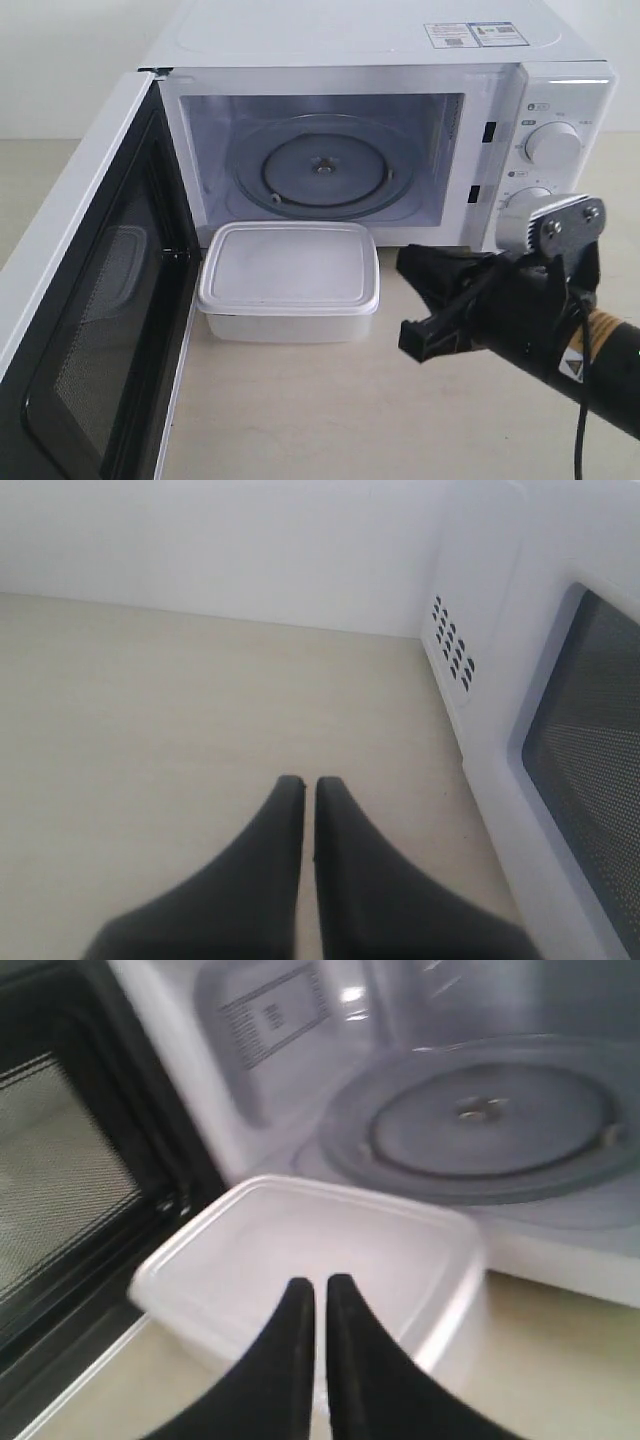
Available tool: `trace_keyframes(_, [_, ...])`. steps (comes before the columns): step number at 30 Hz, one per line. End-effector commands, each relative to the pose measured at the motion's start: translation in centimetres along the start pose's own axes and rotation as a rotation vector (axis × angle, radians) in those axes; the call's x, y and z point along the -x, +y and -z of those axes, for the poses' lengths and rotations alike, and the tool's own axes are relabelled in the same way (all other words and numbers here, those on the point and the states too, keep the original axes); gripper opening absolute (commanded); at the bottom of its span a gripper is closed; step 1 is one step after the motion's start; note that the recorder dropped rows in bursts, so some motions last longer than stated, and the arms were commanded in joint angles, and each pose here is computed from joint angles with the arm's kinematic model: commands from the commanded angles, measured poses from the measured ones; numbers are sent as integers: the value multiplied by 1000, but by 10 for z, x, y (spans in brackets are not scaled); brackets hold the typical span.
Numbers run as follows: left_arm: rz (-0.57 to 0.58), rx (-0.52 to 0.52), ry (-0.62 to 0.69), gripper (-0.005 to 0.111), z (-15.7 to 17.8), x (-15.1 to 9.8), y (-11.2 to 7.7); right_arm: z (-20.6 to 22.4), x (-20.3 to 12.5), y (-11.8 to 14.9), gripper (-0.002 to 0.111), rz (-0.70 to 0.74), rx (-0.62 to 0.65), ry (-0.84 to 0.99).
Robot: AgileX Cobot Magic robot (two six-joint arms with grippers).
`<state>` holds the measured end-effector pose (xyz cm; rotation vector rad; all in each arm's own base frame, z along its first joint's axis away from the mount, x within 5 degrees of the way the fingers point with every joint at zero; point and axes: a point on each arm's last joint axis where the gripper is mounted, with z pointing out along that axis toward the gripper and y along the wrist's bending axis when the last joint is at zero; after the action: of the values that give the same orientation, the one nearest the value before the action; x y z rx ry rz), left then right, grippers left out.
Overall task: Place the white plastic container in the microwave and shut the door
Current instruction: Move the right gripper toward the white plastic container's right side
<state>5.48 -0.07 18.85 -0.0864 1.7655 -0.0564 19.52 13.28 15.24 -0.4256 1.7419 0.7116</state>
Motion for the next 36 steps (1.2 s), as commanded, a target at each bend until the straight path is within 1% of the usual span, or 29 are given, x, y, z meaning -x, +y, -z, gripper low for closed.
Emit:
trace_keyframes(1, [-9, 4, 1, 4, 0, -1, 0, 0, -10, 14, 0, 59, 163, 63])
trace_keyframes(7, [-9, 4, 1, 4, 0, -1, 0, -6, -10, 14, 0, 72, 166, 113])
trace_keyframes(9, [-9, 4, 1, 4, 0, -1, 0, -11, -10, 15, 0, 66, 192, 122])
trace_keyframes(11, [-9, 4, 1, 4, 0, -1, 0, -23, -8, 18, 0, 111, 253, 123])
trace_keyframes(14, [-9, 4, 1, 4, 0, -1, 0, -44, -10, 15, 0, 124, 277, 121])
trace_keyframes(16, [-9, 4, 1, 4, 0, -1, 0, -56, -15, 14, 0, 140, 320, 98])
trace_keyframes(17, [-9, 4, 1, 4, 0, -1, 0, -61, -17, 16, 0, 139, 363, 49])
trace_keyframes(18, [-9, 4, 1, 4, 0, -1, 0, -63, -21, 16, 0, 140, 372, 53])
trace_keyframes(21, [-9, 4, 1, 4, 0, -1, 0, -69, -30, 17, 0, 197, 431, 88])
trace_keyframes(22, [-9, 4, 1, 4, 0, -1, 0, -70, -34, 18, 0, 220, 424, 141])
trace_keyframes(23, [-9, 4, 1, 4, 0, -1, 0, -70, -37, 22, 0, 238, 435, 159])
trace_keyframes(25, [-9, 4, 1, 4, 0, -1, 0, -70, -42, 36, 0, 326, 480, 170])
trace_keyframes(26, [-9, 4, 1, 4, 0, -1, 0, -72, -46, 44, 0, 362, 486, 194])
trace_keyframes(27, [-9, 4, 1, 4, 0, -1, 0, -74, -48, 46, 0, 369, 478, 210])
trace_keyframes(28, [-9, 4, 1, 4, 0, -1, 0, -76, -48, 48, 0, 359, 457, 225])
trace_keyframes(31, [-9, 4, 1, 4, 0, -1, 0, -82, -43, 48, 0, 290, 381, 187])
trace_keyframes(34, [-9, 4, 1, 4, 0, -1, 0, -83, -37, 48, 0, 225, 369, 127])
trace_keyframes(36, [-9, 4, 1, 4, 0, -1, 0, -83, -35, 49, 0, 124, 370, 126])
